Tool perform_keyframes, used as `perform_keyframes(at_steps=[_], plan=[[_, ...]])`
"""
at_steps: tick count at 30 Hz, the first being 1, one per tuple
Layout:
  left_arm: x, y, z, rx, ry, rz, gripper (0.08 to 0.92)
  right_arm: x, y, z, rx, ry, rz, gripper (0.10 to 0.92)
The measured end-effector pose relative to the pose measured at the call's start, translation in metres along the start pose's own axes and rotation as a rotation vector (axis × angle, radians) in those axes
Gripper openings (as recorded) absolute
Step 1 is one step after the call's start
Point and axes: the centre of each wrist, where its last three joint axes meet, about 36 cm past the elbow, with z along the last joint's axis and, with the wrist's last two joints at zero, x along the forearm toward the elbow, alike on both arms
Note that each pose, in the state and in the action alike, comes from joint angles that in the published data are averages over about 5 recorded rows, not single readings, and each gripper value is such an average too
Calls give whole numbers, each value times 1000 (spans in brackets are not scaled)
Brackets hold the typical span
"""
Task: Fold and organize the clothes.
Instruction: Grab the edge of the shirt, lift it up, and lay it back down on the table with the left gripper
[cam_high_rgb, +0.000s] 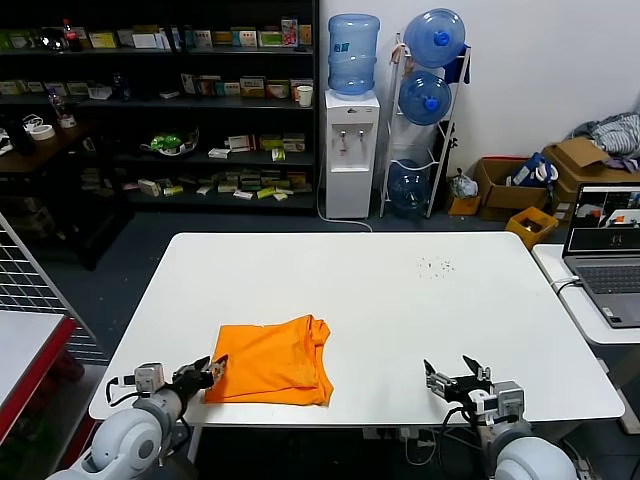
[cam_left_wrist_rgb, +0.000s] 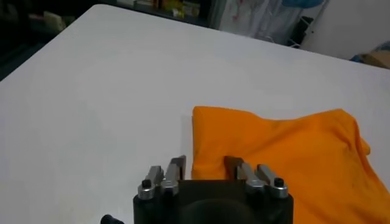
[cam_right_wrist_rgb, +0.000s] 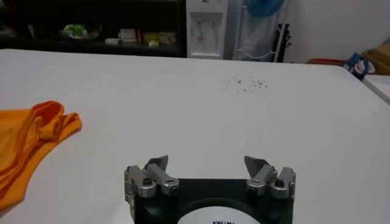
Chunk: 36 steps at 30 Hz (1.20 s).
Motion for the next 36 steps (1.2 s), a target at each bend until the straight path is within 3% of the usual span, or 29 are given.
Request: perform_keyframes(at_steps=[14,24,36], plan=[[-4,-5,2,11,-14,16,102,0,0,1,-3,1,2,823],[10,-10,-8,-25,-51,-2,92,0,-3,0,-1,-5,9,823],[60,-19,-51,-140,-141,-82,92,-5,-1,-2,-6,-25,-7,823]])
